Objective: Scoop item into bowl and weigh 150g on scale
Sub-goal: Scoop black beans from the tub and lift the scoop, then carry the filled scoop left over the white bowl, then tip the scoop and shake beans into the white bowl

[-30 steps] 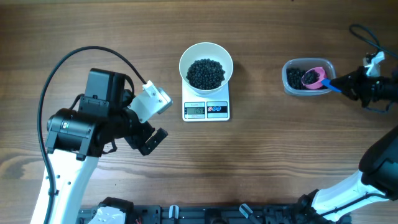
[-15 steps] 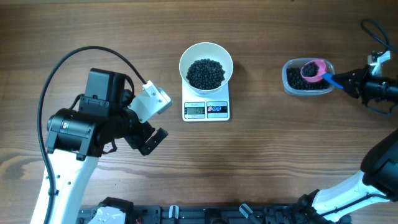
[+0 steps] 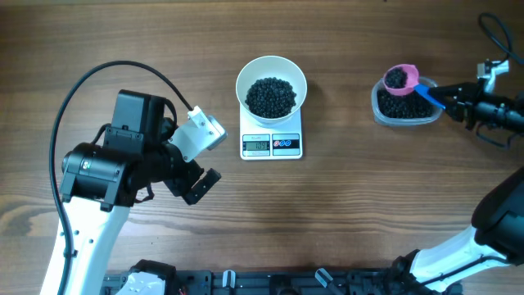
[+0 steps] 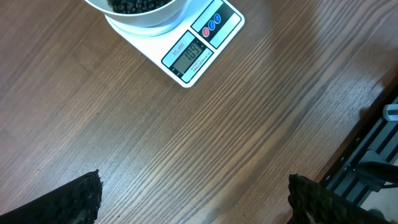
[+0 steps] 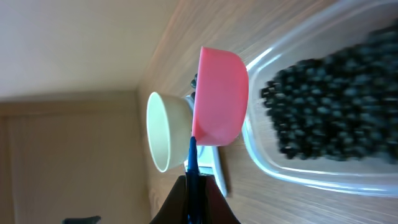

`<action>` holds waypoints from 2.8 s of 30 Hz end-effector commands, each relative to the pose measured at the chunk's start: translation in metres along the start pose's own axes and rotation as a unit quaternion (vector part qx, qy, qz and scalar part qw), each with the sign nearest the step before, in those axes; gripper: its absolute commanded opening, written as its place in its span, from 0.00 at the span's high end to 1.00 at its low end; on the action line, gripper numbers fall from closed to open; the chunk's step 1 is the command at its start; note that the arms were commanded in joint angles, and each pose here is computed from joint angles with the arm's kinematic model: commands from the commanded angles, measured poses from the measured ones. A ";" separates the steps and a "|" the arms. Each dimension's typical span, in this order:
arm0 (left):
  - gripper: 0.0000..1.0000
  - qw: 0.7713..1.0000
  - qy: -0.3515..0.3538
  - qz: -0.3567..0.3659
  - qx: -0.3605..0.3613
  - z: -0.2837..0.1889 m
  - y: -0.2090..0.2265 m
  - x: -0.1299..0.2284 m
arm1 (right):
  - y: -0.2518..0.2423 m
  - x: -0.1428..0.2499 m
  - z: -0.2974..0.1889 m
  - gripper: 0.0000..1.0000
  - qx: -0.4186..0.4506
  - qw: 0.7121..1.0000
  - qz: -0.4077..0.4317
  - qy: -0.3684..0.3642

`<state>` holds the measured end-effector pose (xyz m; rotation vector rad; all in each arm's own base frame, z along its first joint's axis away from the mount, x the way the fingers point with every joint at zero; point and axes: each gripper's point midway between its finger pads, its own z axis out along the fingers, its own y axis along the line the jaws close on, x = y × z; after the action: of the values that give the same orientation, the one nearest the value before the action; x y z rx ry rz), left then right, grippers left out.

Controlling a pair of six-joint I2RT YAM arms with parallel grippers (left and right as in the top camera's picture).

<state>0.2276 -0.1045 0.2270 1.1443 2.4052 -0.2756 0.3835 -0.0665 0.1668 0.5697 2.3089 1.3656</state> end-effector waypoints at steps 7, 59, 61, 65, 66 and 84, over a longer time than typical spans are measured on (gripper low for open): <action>0.00 1.000 -0.003 0.008 -0.002 -0.001 0.002 -0.002 | 0.110 0.042 0.029 0.95 -0.056 0.992 -0.101 0.042; 0.00 1.000 -0.003 0.008 -0.002 -0.001 0.002 -0.002 | 0.157 0.133 0.191 0.95 0.157 0.892 -0.418 0.066; 0.00 1.000 -0.003 0.008 -0.002 -0.001 0.002 -0.002 | 0.156 0.135 0.191 0.95 0.159 0.897 -0.407 0.068; 0.00 1.000 -0.003 0.008 -0.002 -0.001 0.002 -0.002 | 0.155 0.137 0.191 0.95 0.163 0.899 -0.401 0.069; 0.00 1.000 -0.003 0.008 -0.002 -0.001 0.002 -0.002 | 0.154 0.134 0.191 0.95 0.169 0.898 -0.401 0.064; 0.00 1.000 -0.003 0.008 -0.002 -0.001 0.002 -0.002 | 0.158 0.128 0.196 0.95 0.182 0.899 -0.398 0.034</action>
<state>0.2276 -0.1045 0.2270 1.1443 2.4052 -0.2756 0.4048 0.2037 0.1917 -0.2896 2.4680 0.5216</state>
